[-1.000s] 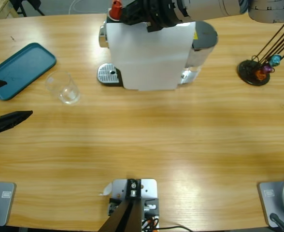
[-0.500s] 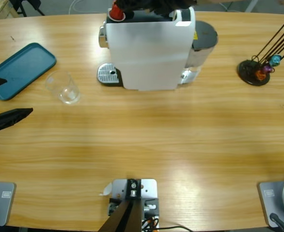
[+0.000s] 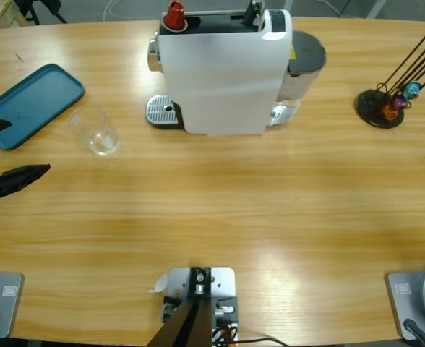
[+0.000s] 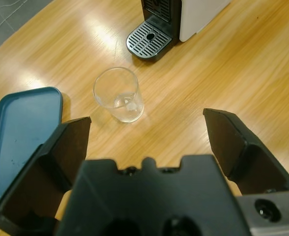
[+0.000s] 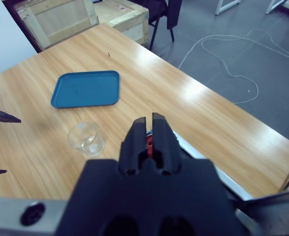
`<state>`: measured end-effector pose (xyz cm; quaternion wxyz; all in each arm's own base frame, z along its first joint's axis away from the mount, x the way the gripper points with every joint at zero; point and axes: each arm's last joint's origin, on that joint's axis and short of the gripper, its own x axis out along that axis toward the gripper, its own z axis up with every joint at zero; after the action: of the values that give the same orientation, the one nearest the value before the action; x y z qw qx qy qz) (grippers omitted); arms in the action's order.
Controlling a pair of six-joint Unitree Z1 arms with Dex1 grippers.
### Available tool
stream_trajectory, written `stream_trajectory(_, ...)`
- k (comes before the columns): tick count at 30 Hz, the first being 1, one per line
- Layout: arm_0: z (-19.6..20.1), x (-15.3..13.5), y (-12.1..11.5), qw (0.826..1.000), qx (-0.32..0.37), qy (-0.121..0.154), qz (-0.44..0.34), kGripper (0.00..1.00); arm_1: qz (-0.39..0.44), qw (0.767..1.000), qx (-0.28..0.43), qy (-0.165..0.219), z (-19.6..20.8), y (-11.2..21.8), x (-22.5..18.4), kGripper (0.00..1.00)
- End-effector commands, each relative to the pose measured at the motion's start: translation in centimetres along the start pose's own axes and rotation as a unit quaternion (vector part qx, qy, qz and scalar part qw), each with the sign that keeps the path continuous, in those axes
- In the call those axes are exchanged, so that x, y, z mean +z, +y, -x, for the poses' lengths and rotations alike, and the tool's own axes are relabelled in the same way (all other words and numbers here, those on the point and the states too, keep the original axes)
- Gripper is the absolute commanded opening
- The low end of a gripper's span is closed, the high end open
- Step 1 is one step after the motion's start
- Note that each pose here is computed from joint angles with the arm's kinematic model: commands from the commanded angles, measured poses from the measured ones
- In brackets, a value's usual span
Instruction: Pour coffee
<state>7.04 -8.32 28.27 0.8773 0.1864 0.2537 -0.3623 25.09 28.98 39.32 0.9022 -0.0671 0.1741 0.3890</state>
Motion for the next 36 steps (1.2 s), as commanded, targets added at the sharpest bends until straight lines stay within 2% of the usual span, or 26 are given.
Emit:
stream_trajectory(1,-0.2,-1.4,-0.1,1.0,0.003,0.011,0.001,1.0,-0.007,0.997,0.018,0.074,-3.8,0.6,-2.9,0.0)
stream_trajectory(11,-0.3,-1.5,-0.1,1.0,0.004,0.014,0.002,1.0,-0.017,0.996,0.029,0.079,-4.4,0.8,-3.1,0.0)
stream_trajectory(21,-0.2,-1.6,-0.1,1.0,0.005,0.014,0.003,1.0,-0.016,0.995,0.011,0.103,-5.3,0.7,-4.2,0.0)
stream_trajectory(36,-0.4,-1.7,-0.2,1.0,0.005,0.016,0.002,1.0,-0.014,0.995,-0.019,0.096,-3.8,0.3,-3.9,0.0)
